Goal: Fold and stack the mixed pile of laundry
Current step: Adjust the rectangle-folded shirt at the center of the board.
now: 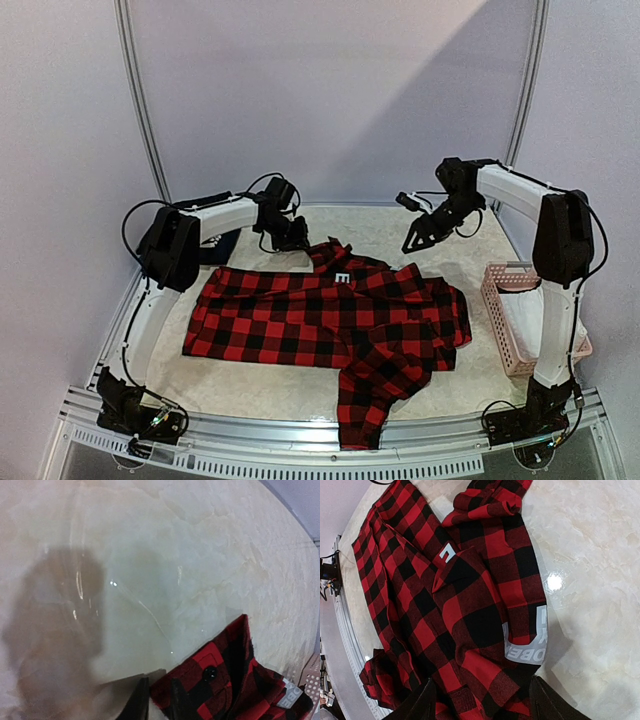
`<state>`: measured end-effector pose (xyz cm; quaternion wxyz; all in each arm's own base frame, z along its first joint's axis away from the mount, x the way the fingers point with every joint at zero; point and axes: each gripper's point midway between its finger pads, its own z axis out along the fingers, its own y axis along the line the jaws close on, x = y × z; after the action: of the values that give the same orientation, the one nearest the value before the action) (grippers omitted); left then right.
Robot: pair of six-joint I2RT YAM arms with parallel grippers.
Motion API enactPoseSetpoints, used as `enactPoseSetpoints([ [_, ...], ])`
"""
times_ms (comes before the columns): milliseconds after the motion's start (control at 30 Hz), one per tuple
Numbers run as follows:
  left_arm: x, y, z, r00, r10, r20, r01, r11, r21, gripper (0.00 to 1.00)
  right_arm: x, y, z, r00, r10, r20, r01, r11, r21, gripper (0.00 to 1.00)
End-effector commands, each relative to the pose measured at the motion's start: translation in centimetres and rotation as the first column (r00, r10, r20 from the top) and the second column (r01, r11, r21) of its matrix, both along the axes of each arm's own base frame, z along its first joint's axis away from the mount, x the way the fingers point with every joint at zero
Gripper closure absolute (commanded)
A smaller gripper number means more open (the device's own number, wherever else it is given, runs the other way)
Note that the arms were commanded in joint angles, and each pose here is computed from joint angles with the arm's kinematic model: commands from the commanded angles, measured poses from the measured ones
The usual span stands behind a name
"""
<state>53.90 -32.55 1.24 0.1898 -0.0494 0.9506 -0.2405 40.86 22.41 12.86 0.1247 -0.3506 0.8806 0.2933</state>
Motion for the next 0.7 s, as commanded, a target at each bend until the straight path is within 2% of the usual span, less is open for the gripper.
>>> enactPoseSetpoints([
  [0,-2.4,-1.5,-4.9,0.993,-0.041,-0.112,0.040,0.999,-0.009,0.91,-0.6,0.1,2.0,0.999,0.015,0.044,-0.015,1.000,0.015,0.36],
  [100,-1.4,-2.6,-3.6,0.997,-0.055,-0.057,0.052,0.997,-0.060,1.00,-0.6,0.0,1.8,0.999,0.014,0.047,-0.014,1.000,0.010,0.36],
  [267,0.3,-3.7,0.3,0.997,-0.057,0.053,0.063,0.989,-0.132,1.00,-0.4,0.1,1.7,0.998,0.015,0.054,-0.015,1.000,0.008,0.36],
  [367,0.5,-3.4,2.5,0.997,-0.026,0.079,0.037,0.990,-0.136,1.00,0.3,0.4,1.9,0.997,0.013,0.070,-0.014,1.000,0.018,0.36],
  [400,0.4,-3.0,3.0,0.997,-0.010,0.080,0.020,0.992,-0.124,0.95,0.8,0.6,2.0,0.998,0.006,0.069,-0.008,1.000,0.025,0.36],
  [467,-0.1,-1.9,3.8,0.996,0.021,0.088,-0.015,0.997,-0.075,0.76,1.7,1.4,1.9,0.999,-0.011,0.042,0.008,0.998,0.067,0.36],
  [500,-0.4,-1.7,5.1,0.993,0.031,0.113,-0.023,0.998,-0.064,0.71,2.2,2.0,1.7,0.999,-0.018,0.030,0.016,0.996,0.090,0.35],
  [567,-0.9,-1.3,5.7,0.991,0.043,0.127,-0.036,0.998,-0.054,0.63,3.3,3.0,1.0,0.999,-0.038,0.005,0.037,0.992,0.118,0.34],
  [667,-1.6,-1.7,5.5,0.995,0.040,0.090,-0.033,0.996,-0.082,0.58,5.8,4.4,0.2,0.997,-0.072,0.010,0.070,0.988,0.138,0.31],
])
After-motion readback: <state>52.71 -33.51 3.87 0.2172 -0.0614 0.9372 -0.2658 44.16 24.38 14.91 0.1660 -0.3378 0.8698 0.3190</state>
